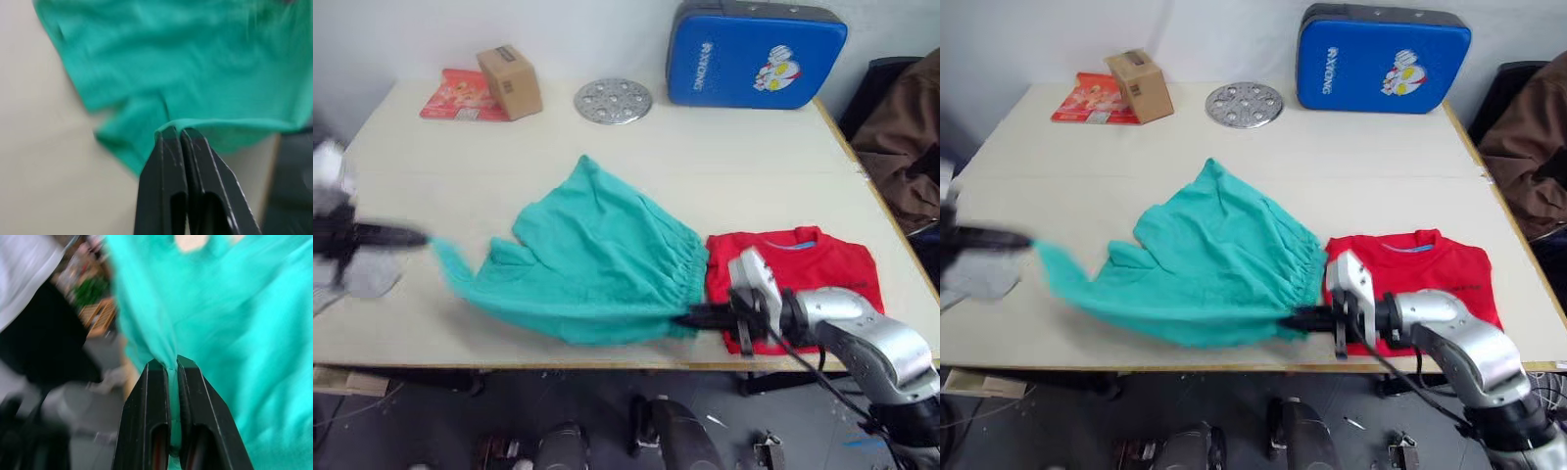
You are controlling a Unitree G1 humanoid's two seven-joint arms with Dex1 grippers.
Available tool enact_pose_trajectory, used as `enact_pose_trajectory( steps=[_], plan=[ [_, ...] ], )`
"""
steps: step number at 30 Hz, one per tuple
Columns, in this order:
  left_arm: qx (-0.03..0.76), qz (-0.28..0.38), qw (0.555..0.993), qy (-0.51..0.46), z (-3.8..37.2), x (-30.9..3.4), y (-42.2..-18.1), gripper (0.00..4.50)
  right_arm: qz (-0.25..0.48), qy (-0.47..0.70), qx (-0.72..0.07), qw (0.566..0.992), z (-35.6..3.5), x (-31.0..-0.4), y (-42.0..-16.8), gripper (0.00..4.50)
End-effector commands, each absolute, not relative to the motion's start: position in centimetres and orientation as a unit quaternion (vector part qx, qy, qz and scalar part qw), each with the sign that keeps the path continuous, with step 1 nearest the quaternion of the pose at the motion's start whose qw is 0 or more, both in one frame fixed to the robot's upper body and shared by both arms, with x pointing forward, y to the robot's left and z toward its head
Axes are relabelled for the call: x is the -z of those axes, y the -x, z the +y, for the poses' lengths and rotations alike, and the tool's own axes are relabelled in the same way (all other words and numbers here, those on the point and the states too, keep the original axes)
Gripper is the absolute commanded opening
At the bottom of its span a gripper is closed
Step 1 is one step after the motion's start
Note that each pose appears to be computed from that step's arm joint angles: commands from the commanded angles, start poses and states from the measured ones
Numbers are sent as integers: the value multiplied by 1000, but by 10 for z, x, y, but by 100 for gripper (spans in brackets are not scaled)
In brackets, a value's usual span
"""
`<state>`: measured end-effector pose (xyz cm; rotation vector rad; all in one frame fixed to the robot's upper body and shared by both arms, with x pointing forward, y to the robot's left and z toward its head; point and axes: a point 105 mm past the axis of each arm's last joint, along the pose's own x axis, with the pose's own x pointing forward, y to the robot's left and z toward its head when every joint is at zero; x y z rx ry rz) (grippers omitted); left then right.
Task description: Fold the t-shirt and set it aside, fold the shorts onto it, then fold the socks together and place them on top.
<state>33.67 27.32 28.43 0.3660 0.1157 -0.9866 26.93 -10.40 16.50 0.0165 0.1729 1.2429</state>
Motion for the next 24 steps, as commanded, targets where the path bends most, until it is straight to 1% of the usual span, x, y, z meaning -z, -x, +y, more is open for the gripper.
enact_pose_trajectory(
  steps=[1,3,5,7,9,11,15,19,20,22,23,24],
  plan=[
    [397,-10,900,-177,262,-315,-381,2,54,-53,-510,857,-119,-185,-290,0],
    [373,-41,909,-182,242,-325,-406,2,48,-70,-471,878,-126,-189,-299,0],
    [341,-54,919,-190,222,-328,-426,2,44,-78,-429,899,-133,-189,-308,0],
    [300,-54,932,-197,206,-323,-445,2,51,-80,-383,919,-140,-184,-317,0],
    [267,-42,940,-210,198,-313,-457,2,58,-76,-348,933,-144,-178,-324,0],
    [246,-22,939,-239,188,-295,-466,2,65,-73,-315,944,-147,-172,-331,0],
    [227,-3,939,-257,162,-267,-477,2,76,-72,-274,956,-150,-160,-340,0],
    [198,-3,940,-277,152,-258,-483,2,81,-62,-259,960,-151,-156,-342,0],
    [192,-3,941,-279,152,-257,-484,21,80,-59,-261,960,-151,-157,-341,0],
    [180,-5,942,-283,153,-257,-485,62,75,-58,-265,959,-151,-161,-338,58],
    [175,-8,942,-286,155,-258,-485,90,72,-56,-268,959,-151,-163,-337,81],
    [170,-12,943,-288,157,-260,-485,126,67,-51,-271,959,-152,-167,-335,117]
  ],
)
